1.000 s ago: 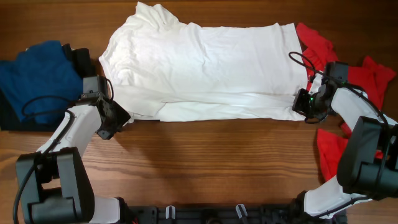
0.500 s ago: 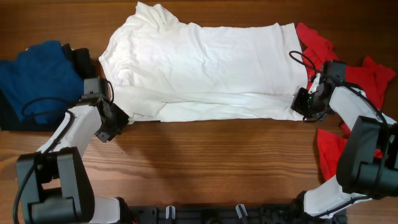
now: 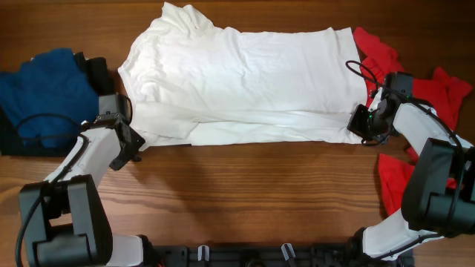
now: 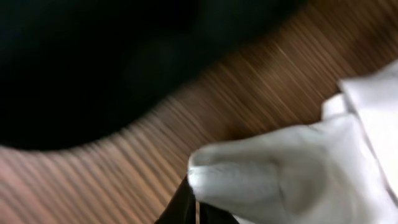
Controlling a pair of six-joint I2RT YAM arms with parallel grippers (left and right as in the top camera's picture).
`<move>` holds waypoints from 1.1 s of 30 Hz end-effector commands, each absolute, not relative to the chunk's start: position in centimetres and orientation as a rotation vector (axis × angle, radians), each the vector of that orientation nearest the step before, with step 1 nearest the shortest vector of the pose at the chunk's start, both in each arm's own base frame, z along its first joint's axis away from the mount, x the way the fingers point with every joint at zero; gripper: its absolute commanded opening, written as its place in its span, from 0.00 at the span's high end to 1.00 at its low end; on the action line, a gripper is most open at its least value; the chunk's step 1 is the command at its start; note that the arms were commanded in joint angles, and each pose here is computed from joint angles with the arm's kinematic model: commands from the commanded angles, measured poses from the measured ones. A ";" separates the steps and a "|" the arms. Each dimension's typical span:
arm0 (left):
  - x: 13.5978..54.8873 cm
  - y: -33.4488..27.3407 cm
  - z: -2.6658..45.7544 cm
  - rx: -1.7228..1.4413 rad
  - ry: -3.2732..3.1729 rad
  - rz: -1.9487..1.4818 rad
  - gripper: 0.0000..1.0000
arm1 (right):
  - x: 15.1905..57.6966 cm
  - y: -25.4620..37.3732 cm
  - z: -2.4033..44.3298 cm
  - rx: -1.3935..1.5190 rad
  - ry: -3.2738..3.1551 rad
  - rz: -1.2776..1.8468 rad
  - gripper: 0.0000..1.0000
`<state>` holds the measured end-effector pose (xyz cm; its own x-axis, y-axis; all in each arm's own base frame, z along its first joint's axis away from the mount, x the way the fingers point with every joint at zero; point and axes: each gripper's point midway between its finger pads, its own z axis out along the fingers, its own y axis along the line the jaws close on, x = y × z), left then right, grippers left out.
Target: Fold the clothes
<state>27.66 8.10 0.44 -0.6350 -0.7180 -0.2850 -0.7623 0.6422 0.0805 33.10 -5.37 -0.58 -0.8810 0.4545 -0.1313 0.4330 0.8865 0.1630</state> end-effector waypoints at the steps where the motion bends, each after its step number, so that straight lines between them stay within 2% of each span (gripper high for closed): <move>1: 27.6 10.4 1.4 -1.169 2.582 0.411 0.96 | 28.5 -8.1 -4.6 0.822 3.025 -0.037 0.96; 10: 27.0 13.7 2.3 -1.249 2.481 0.532 0.96 | 28.2 -8.4 -4.6 0.824 3.034 -0.072 0.96; 13: 27.2 11.8 1.5 -1.260 2.548 0.372 0.96 | 28.2 -8.5 -4.6 0.824 3.034 -0.084 0.96; 17: 28.5 7.3 0.7 -1.148 2.685 -0.005 0.95 | 28.1 -8.5 -4.6 0.825 3.035 -0.082 0.96; 18: 28.7 6.4 0.7 -1.108 2.710 -0.083 0.84 | 28.2 -8.5 -4.6 0.824 3.034 -0.082 0.96; 20: 28.9 5.7 0.7 -1.083 2.723 -0.135 0.51 | 28.2 -8.4 -4.6 0.824 3.035 -0.078 0.96; 22: 28.9 5.7 0.7 -1.063 2.728 -0.138 0.42 | 28.2 -8.4 -4.6 0.824 3.035 -0.076 0.96; 33: 29.8 6.0 0.9 -1.046 2.694 -0.132 0.39 | 28.2 -8.4 -4.6 0.824 3.034 -0.071 0.96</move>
